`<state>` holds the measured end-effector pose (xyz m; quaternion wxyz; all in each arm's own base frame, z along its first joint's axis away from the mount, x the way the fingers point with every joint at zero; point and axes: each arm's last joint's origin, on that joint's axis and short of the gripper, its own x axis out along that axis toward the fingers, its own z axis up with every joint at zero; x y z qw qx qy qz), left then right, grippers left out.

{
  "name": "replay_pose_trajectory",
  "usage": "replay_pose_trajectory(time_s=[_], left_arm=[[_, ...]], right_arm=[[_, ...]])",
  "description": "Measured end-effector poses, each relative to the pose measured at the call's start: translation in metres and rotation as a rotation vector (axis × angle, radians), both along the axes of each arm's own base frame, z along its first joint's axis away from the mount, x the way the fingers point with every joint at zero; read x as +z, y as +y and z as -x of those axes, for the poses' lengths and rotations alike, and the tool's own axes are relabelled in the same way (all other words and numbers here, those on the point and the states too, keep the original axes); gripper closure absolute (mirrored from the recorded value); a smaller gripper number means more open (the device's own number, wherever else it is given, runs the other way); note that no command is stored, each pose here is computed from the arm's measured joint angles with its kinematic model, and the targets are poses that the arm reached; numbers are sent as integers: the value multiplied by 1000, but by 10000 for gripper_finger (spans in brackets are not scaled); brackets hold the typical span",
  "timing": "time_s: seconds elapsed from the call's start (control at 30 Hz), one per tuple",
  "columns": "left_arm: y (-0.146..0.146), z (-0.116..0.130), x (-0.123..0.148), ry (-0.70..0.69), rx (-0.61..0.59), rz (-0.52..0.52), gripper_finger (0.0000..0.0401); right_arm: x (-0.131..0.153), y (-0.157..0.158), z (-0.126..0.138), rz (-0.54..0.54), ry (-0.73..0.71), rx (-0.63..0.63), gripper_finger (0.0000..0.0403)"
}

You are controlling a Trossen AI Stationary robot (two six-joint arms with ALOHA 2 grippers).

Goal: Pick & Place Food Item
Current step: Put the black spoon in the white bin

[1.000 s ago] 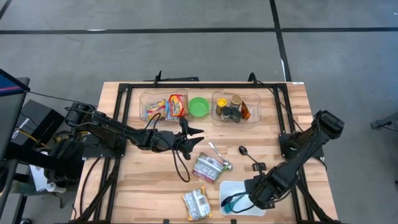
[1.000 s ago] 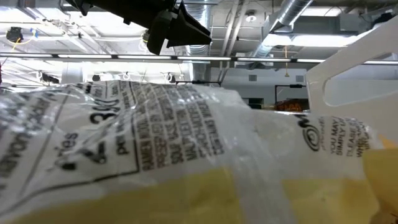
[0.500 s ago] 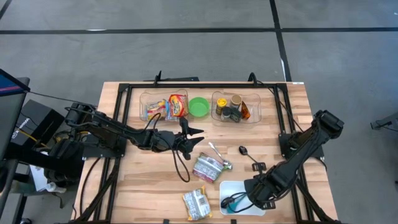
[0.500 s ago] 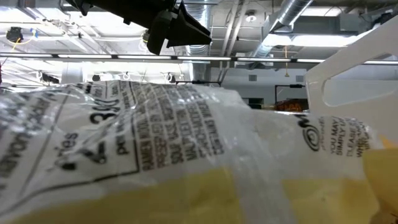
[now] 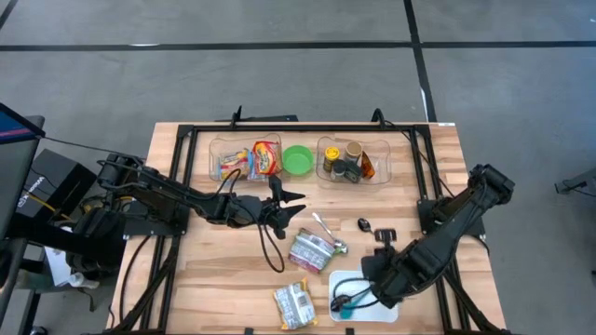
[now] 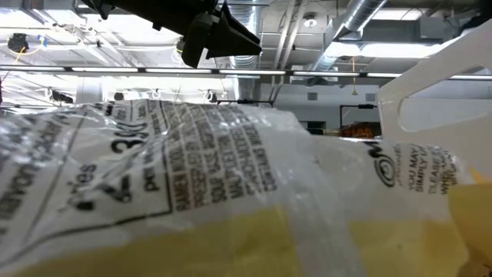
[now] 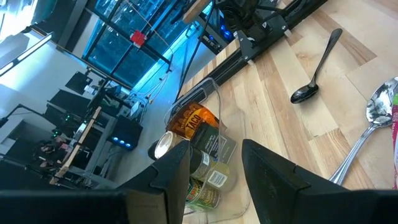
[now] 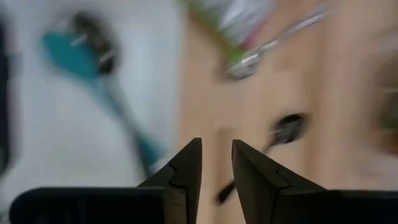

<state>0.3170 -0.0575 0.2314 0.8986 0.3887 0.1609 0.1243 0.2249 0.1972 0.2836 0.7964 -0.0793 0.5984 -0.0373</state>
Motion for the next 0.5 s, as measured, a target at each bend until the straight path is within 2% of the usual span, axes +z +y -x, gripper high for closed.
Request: replay_pose_trajectory(time_s=[0.1, 0.23, 0.37, 0.5], left_arm=[[0, 0, 0, 0, 0, 0, 261], [0, 0, 0, 0, 0, 0, 261], [0, 0, 0, 0, 0, 1, 261], [0, 0, 0, -2, 1, 6, 261]], right_arm=[[8, -11, -6, 145, -103, -48, 321], [12, -28, -13, 305, -255, -202, 321], [7, -39, -14, 421, -325, -275, 321], [0, -42, -14, 488, -376, -285, 321]])
